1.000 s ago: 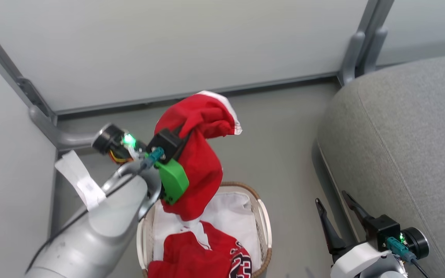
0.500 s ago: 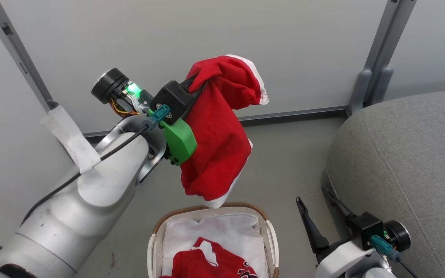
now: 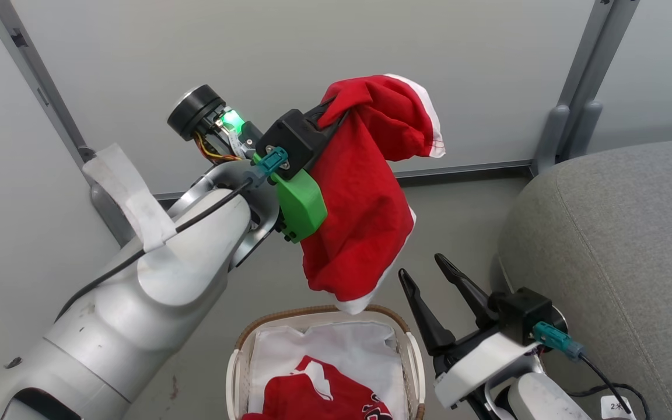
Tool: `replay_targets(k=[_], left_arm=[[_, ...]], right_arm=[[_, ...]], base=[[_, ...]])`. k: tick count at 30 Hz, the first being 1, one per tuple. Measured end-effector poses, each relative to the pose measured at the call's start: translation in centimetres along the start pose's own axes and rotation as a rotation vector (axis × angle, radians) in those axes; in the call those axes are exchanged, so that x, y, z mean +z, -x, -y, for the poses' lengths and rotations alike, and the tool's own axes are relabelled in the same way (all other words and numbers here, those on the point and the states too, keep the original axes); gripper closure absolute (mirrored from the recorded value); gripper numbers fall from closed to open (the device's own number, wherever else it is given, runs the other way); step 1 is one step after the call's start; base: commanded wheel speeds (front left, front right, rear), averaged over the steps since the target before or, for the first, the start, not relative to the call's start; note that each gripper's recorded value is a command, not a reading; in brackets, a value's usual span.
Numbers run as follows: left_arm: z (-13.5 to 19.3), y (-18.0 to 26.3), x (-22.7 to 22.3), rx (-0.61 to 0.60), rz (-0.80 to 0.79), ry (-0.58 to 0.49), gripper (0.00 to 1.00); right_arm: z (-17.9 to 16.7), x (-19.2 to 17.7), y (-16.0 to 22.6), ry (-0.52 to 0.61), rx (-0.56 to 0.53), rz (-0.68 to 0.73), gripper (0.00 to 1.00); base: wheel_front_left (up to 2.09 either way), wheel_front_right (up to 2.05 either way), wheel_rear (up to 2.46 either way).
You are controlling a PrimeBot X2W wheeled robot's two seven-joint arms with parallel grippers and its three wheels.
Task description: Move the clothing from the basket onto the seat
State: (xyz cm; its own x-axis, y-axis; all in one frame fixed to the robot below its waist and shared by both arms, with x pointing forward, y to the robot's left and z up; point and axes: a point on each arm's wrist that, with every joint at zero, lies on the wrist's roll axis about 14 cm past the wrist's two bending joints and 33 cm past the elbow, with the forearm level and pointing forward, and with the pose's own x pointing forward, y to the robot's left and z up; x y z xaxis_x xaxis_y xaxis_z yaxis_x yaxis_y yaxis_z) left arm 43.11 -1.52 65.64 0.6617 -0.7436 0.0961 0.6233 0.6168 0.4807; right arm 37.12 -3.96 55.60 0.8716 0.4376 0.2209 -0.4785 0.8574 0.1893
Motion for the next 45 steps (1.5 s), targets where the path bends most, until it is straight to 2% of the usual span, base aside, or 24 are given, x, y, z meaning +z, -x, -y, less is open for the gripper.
replay_targets(k=[5,10,20,25,26,27,28,29,30,45], left_arm=[[0.8,-0.2,0.2,-0.015,0.005,0.010,1.00],[1.4,-0.2,0.6,-0.028,0.015,0.019,1.00],[2.5,-0.2,2.2,-0.051,0.054,0.048,1.00],[2.9,-0.1,2.5,-0.062,0.062,0.056,1.00],[3.0,0.0,2.5,-0.063,0.063,0.060,1.00],[3.0,0.0,2.5,-0.063,0.063,0.065,1.00],[3.1,0.1,2.4,-0.063,0.061,0.068,1.00],[3.2,0.2,2.2,-0.064,0.058,0.077,1.00],[3.3,0.2,2.1,-0.063,0.056,0.085,1.00],[2.9,1.5,-1.4,0.014,0.004,0.229,1.00]], right_arm=[[-1.7,0.6,-1.2,-0.059,0.054,0.020,0.00],[-2.6,1.8,-2.6,-0.050,0.097,0.049,0.00],[-1.8,3.8,-5.3,0.187,0.123,0.085,0.00],[-2.1,3.3,-6.1,0.205,0.142,0.062,0.00],[-2.1,3.1,-6.2,0.207,0.147,0.052,0.10],[-2.2,2.7,-6.3,0.204,0.152,0.039,0.49],[-2.4,2.3,-6.3,0.204,0.159,0.024,0.70],[-2.6,2.1,-6.4,0.205,0.165,0.017,0.81],[-2.7,2.1,-6.5,0.206,0.169,0.015,1.00],[-1.7,2.0,-6.6,0.195,0.139,0.005,1.00]], base=[[0.00,0.00,0.00],[0.00,0.00,0.00],[0.00,0.00,0.00],[0.00,0.00,0.00],[0.00,0.00,0.00],[0.00,0.00,0.00],[0.00,0.00,0.00],[0.00,0.00,0.00],[0.00,0.00,0.00],[0.00,0.00,0.00]])
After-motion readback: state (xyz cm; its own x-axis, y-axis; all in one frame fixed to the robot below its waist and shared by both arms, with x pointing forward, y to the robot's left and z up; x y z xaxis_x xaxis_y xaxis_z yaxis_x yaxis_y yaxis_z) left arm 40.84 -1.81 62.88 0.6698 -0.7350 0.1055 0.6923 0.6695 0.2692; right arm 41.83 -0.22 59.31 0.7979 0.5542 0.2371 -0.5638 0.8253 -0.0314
